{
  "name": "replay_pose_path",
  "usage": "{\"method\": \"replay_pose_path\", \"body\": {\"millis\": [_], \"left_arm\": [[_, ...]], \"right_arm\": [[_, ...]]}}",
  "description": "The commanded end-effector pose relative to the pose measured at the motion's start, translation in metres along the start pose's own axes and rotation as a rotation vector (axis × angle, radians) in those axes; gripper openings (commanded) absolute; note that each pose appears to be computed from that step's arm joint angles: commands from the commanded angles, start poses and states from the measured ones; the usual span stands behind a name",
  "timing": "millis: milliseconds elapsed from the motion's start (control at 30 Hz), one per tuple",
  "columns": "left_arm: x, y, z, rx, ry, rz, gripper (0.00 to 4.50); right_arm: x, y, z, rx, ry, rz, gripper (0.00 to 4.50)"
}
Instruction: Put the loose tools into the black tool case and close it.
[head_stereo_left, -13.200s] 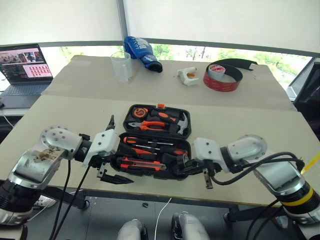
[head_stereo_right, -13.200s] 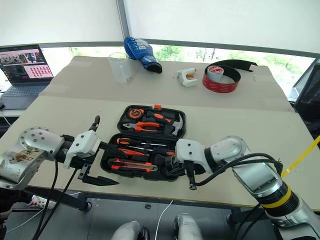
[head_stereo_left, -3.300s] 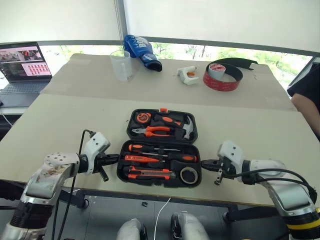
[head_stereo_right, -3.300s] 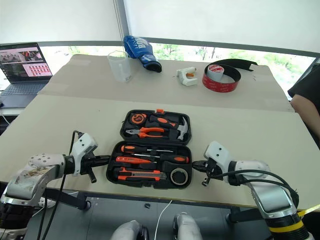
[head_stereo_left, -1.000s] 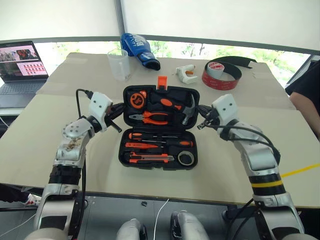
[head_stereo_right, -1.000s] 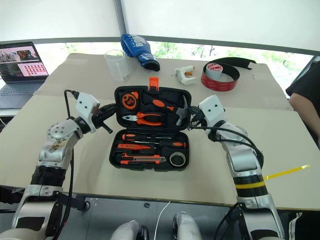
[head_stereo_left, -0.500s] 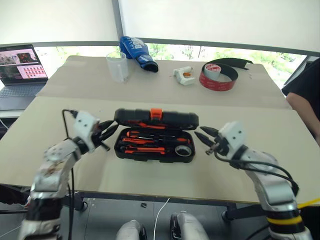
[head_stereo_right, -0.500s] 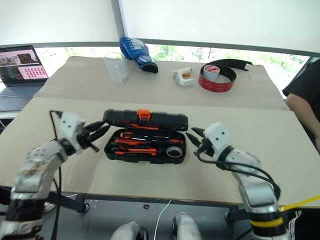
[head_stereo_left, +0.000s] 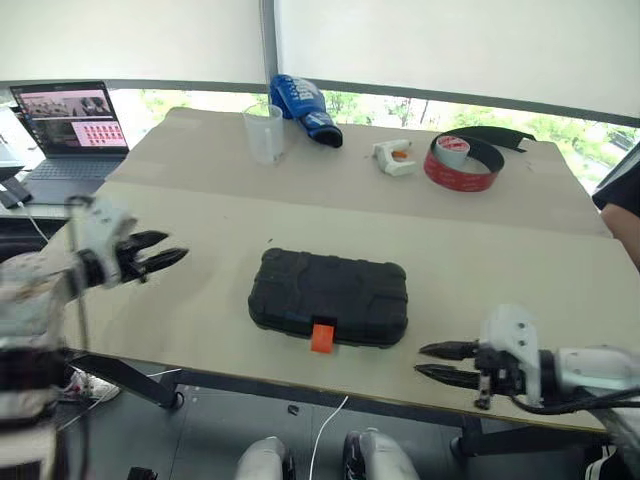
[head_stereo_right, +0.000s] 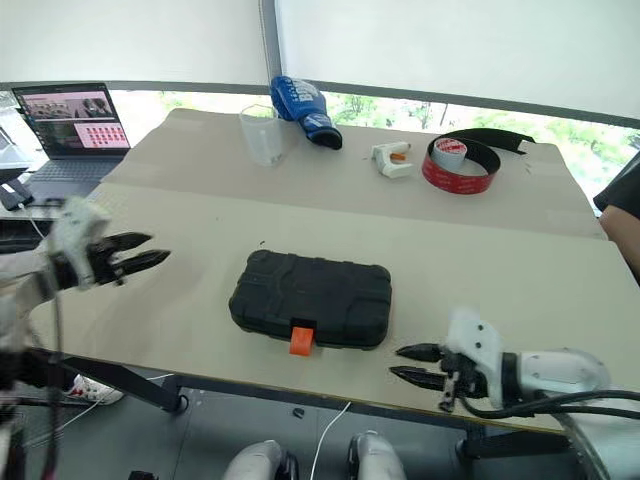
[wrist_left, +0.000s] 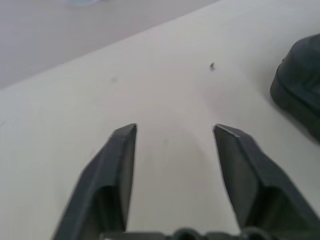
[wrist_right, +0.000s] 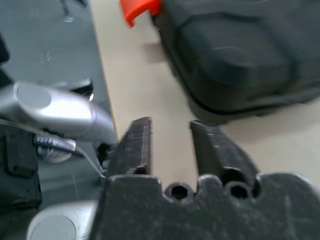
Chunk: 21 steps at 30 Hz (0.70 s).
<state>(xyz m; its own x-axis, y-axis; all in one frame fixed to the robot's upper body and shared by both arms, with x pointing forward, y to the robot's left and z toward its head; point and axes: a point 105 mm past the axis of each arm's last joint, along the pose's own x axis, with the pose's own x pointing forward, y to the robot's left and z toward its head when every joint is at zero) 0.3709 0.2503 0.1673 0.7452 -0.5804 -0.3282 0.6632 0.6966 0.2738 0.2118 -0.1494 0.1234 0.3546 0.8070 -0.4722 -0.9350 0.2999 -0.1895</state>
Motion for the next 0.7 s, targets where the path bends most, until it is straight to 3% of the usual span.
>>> {"method": "replay_pose_path", "body": {"millis": [33, 100, 167, 333, 467, 567, 700], "left_arm": [[0.035, -0.013, 0.01, 0.143, 0.004, -0.119, 1.14], [0.057, -0.024, 0.018, 0.185, -0.013, -0.178, 0.38], [0.076, -0.033, 0.025, 0.229, -0.021, -0.223, 0.03], [0.096, -0.062, 0.035, 0.334, -0.023, -0.399, 0.03], [0.078, -0.086, 0.026, 0.387, 0.008, -0.629, 0.03], [0.068, -0.091, 0.027, 0.451, -0.014, -0.652, 0.03], [0.071, -0.078, 0.077, 0.336, -0.176, -0.53, 0.03]], "right_arm": [[0.017, 0.0, 0.0, -0.08, 0.008, 0.032, 0.0], [0.026, -0.002, 0.0, -0.1, 0.006, 0.046, 0.0], [0.035, -0.005, 0.001, -0.121, 0.005, 0.052, 0.0], [0.049, -0.036, 0.0, -0.137, 0.031, -0.08, 0.0], [0.04, -0.08, -0.003, -0.127, 0.047, -0.314, 0.0], [0.029, -0.098, -0.009, -0.101, 0.059, -0.406, 0.0], [0.019, -0.097, -0.008, -0.041, 0.018, -0.4, 0.0]]}}
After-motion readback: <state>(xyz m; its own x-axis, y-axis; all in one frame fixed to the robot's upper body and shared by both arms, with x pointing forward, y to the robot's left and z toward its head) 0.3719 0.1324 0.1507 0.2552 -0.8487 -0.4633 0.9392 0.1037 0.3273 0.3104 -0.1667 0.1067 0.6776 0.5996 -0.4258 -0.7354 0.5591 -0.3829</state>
